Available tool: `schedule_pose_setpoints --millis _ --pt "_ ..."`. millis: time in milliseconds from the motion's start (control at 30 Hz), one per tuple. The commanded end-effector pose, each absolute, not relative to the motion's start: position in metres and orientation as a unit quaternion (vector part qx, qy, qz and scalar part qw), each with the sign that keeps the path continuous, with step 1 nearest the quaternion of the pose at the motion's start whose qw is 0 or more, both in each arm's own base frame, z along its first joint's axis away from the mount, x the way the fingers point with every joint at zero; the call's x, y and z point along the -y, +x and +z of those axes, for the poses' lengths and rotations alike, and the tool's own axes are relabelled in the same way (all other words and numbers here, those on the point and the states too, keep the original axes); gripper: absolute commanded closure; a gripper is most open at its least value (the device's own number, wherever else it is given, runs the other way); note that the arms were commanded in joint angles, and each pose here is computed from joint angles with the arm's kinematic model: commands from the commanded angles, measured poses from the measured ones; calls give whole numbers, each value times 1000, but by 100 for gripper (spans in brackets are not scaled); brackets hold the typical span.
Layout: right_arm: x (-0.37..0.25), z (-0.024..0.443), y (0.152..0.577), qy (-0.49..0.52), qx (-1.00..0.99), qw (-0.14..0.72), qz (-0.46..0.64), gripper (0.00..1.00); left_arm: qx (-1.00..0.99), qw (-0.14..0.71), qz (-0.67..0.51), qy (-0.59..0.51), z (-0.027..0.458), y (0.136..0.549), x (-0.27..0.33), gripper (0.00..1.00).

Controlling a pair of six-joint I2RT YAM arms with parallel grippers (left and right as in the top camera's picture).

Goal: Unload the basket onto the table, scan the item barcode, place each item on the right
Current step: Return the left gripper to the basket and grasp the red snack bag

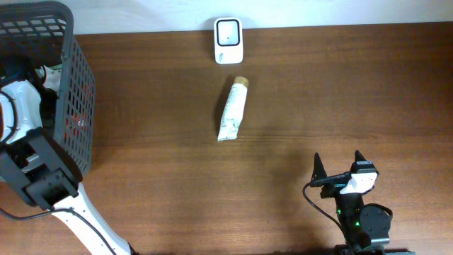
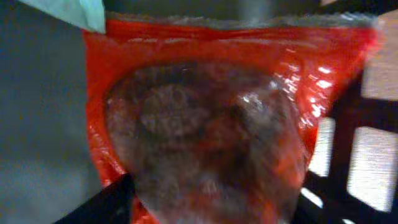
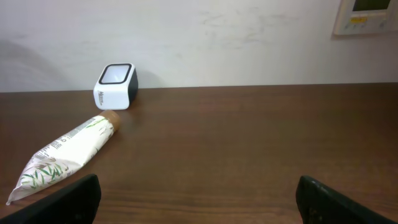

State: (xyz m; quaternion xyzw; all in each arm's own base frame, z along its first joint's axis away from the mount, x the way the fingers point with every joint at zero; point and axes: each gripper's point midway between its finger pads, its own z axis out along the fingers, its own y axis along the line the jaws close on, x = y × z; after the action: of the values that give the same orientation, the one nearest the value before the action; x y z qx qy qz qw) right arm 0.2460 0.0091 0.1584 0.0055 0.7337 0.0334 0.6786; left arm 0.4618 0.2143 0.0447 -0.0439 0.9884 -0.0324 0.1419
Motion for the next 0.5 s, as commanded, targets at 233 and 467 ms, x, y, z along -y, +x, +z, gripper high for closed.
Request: schedule_pose_setpoints --millis 233,467 --pt "-6 155 246 12 -735 678 30 1 -988 91 -21 -125 9 437 -243 100" --pt "-6 155 246 12 -735 678 30 1 -952 227 -100 -180 137 481 -229 100"
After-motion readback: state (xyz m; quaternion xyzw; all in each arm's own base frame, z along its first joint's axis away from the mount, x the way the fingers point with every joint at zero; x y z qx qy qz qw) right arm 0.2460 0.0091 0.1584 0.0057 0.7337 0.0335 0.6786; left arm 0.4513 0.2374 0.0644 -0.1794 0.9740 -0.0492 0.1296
